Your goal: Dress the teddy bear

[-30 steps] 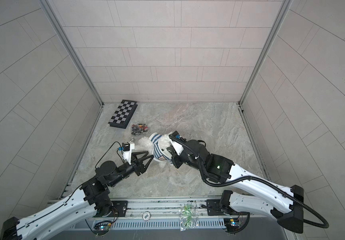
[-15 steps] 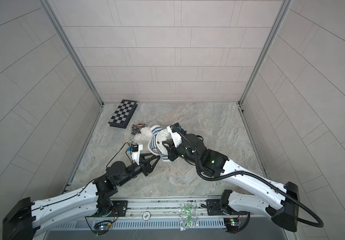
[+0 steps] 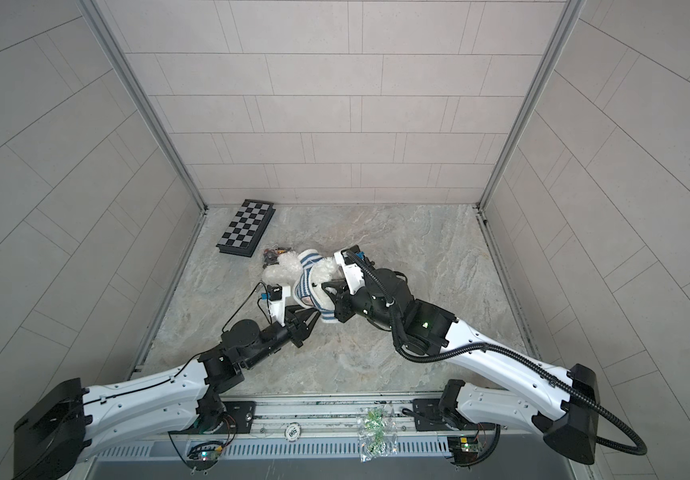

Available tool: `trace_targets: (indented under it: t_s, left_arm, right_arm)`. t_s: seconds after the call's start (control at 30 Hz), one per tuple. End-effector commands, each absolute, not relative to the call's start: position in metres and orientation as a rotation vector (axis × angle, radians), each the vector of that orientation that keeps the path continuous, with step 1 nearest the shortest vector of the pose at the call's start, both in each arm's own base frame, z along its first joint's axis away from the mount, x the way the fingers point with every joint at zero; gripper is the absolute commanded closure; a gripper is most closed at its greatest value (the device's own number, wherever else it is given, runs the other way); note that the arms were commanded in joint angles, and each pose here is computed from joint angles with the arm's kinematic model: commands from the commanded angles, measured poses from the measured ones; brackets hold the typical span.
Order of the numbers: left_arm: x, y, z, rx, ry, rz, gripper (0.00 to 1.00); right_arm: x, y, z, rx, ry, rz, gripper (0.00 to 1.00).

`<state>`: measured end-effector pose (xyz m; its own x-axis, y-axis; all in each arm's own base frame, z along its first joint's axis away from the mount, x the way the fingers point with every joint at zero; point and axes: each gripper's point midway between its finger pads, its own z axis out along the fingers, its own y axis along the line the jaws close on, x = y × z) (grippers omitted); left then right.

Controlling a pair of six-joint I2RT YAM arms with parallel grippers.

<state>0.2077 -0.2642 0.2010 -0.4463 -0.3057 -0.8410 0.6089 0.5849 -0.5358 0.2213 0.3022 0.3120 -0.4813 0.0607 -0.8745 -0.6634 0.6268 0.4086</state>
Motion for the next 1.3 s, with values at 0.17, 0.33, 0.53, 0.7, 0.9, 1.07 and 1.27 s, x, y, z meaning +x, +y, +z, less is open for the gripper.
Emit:
trace_targets:
  t_s: [0.17,0.33,0.53,0.7,0.9,1.07,1.27]
  left_arm:
    - [0.217,-0.266,0.227,0.203,1.662,-1.067,0.73]
    - [0.217,-0.266,0.229,0.211,1.656,-1.061,0.78]
    - [0.213,-0.272,0.233,0.263,1.637,-1.076,0.64]
    - [0.212,-0.273,0.235,0.283,1.634,-1.057,0.58]
    - [0.213,-0.273,0.238,0.274,1.625,-1.051,0.64]
    - [0.214,-0.275,0.241,0.277,1.621,-1.054,0.78]
    - [0.216,-0.271,0.233,0.248,1.639,-1.037,0.96]
  right_arm:
    - [0.216,0.299,0.343,-0.436,1.787,1.035,1.00]
    - [0.216,0.298,0.342,-0.433,1.788,1.033,1.00]
    - [0.216,0.297,0.342,-0.432,1.786,1.032,1.00]
    - [0.217,0.296,0.342,-0.430,1.787,1.030,1.00]
    - [0.218,0.296,0.341,-0.422,1.789,1.034,1.00]
    - [0.218,0.296,0.341,-0.422,1.788,1.036,1.00]
    - [0.218,0.293,0.342,-0.414,1.781,1.035,1.00]
